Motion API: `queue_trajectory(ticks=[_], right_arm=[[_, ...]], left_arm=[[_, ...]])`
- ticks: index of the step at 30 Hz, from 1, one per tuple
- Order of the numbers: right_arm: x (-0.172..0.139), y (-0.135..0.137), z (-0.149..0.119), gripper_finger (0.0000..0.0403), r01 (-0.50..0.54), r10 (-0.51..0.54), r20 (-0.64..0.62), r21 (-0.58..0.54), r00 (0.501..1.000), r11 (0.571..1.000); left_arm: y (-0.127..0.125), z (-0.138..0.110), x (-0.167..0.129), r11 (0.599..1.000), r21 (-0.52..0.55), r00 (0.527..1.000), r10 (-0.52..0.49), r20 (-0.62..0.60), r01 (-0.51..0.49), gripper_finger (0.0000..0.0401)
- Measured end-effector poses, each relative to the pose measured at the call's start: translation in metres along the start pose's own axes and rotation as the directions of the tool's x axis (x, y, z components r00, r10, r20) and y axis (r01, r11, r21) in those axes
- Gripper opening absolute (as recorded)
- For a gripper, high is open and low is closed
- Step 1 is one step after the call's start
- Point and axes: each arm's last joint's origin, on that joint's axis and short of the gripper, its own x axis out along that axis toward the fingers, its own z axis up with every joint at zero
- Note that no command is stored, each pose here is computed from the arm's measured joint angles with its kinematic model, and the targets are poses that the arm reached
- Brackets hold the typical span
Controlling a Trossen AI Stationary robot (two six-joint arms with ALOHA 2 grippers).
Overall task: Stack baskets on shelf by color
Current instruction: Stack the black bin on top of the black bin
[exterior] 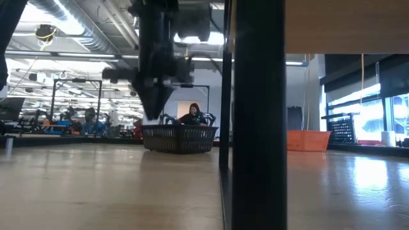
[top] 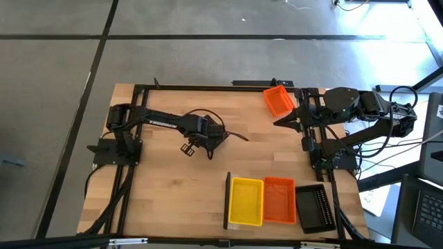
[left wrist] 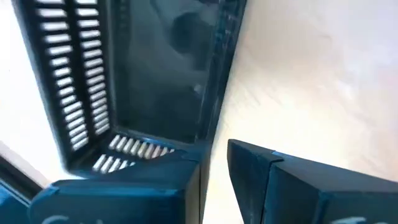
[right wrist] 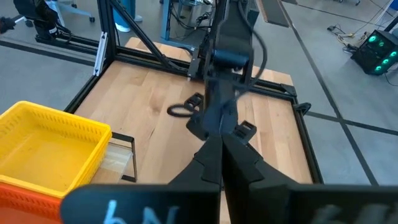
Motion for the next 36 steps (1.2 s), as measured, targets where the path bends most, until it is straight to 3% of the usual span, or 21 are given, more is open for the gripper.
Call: queue_trajectory(ticks=[4, 9, 14, 19, 23, 28, 30, 32, 34, 36], right_arm=[[0.000, 0.000, 0.000, 0.0000, 0.000, 0.000, -0.002, 0.001, 1.000, 1.000], [0.000, 0.000, 0.000, 0.0000, 0.001, -0.001, -0.002, 0.005, 1.000, 1.000], [0.001, -0.002, -0.001, 0.0000, 0.051, -0.051, -0.014, 0.051, 0.999, 0.997], [0.015, -0.011, -0.001, 0.0000, 0.126, -0.120, -0.054, 0.131, 0.991, 0.983], [0.044, -0.023, -0.004, 0.0000, 0.188, -0.160, -0.122, 0.277, 0.980, 0.942], [0.089, -0.040, -0.017, 0.0000, 0.281, -0.178, -0.254, 0.460, 0.951, 0.842], [0.106, -0.047, -0.023, 0.0000, 0.311, -0.176, -0.300, 0.500, 0.938, 0.808], [0.121, -0.052, -0.029, 0.0000, 0.330, -0.165, -0.335, 0.526, 0.927, 0.784], [0.135, -0.058, -0.036, 0.0000, 0.340, -0.148, -0.371, 0.533, 0.917, 0.774], [0.148, -0.062, -0.043, 0.0001, 0.342, -0.119, -0.398, 0.555, 0.909, 0.759]], left_arm=[[0.006, 0.001, -0.023, 0.999, -0.039, 0.999, -0.012, 0.049, 0.014, 0.0049], [0.018, -0.008, -0.066, 0.975, -0.220, 0.987, 0.024, 0.156, 0.011, 0.0047], [0.025, -0.031, -0.111, 0.911, -0.412, 0.950, 0.138, 0.282, -0.010, 0.0047], [0.024, -0.061, -0.153, 0.814, -0.581, 0.890, 0.278, 0.361, -0.018, 0.0047], [0.019, -0.082, -0.180, 0.730, -0.683, 0.834, 0.362, 0.416, 0.024, 0.0047], [0.008, -0.105, -0.206, 0.654, -0.751, 0.777, 0.426, 0.464, 0.090, 0.0047], [0.005, -0.111, -0.216, 0.636, -0.764, 0.742, 0.458, 0.489, 0.110, 0.0047], [-0.002, -0.118, -0.221, 0.630, -0.767, 0.741, 0.456, 0.494, 0.124, 0.0047], [-0.003, -0.120, -0.228, 0.618, -0.773, 0.706, 0.483, 0.518, 0.144, 0.0047], [-0.009, -0.126, -0.229, 0.622, -0.769, 0.716, 0.471, 0.516, 0.146, 0.0047]])
